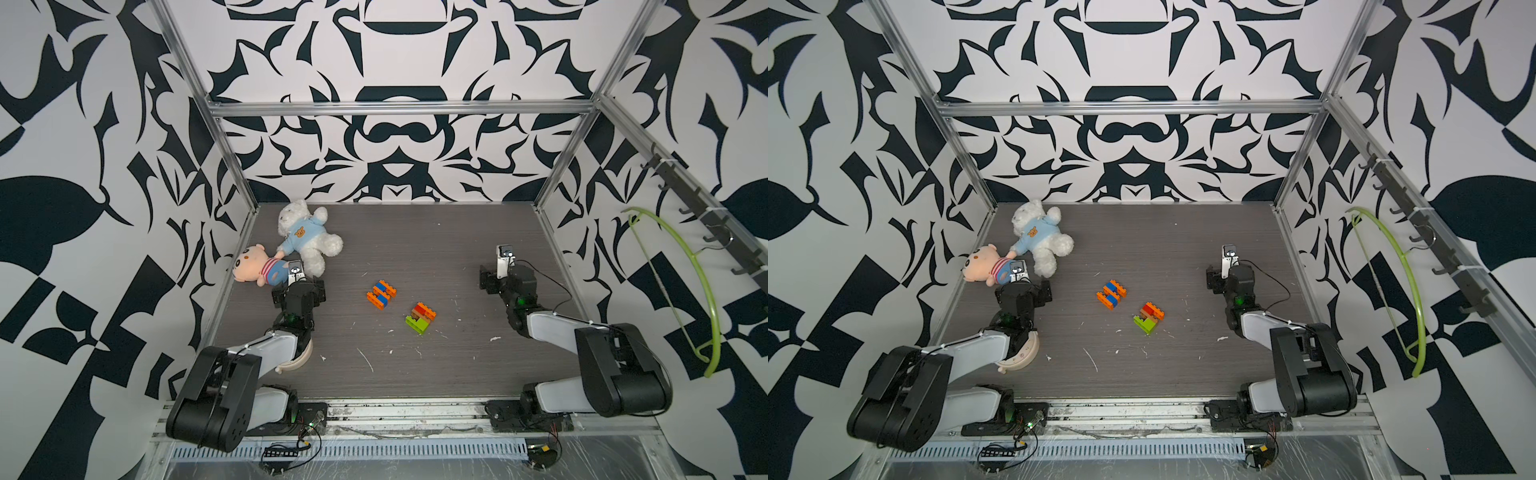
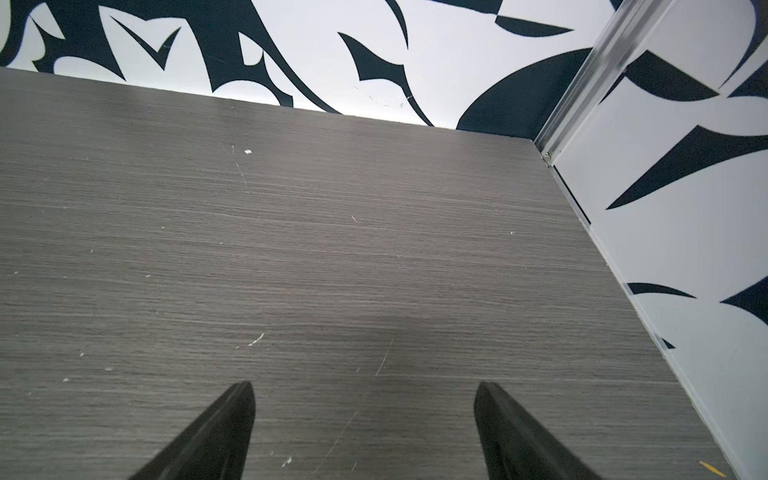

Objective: Assemble the number 5 with lego
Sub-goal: Reset both arms

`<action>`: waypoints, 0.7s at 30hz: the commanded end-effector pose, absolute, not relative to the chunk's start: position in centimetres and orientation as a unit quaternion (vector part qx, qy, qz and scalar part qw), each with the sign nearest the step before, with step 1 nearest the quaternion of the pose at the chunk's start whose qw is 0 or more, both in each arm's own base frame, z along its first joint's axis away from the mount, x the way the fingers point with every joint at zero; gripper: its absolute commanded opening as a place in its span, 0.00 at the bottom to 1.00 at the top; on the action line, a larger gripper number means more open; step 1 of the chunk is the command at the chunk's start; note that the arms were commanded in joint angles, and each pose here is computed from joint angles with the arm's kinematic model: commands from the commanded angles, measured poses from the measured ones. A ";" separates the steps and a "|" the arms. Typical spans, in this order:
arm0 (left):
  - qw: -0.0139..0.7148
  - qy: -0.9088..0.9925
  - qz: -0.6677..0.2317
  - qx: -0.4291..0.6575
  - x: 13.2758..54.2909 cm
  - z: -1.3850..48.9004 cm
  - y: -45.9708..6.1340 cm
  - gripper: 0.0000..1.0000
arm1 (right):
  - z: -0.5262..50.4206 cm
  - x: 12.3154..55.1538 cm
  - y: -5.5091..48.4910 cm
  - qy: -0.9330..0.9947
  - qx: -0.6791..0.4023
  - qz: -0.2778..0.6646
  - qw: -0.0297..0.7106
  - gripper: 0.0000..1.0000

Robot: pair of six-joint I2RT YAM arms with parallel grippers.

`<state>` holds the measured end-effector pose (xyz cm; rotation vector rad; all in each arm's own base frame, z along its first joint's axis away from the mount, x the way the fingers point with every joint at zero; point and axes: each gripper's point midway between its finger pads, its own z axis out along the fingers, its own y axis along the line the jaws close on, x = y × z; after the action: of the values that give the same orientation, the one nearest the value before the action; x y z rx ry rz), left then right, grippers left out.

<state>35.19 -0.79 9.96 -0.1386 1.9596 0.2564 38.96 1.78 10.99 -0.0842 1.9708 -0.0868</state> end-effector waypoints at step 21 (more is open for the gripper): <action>0.579 0.810 0.061 -0.071 39.1 9.2 1.3 0.99 | 9.0 37.9 2.2 0.828 -0.043 -0.020 0.559 0.83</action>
<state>38.53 1.43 8.41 -0.1557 1.9160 0.1823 36.29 1.56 6.64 -0.0740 2.0588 -0.0768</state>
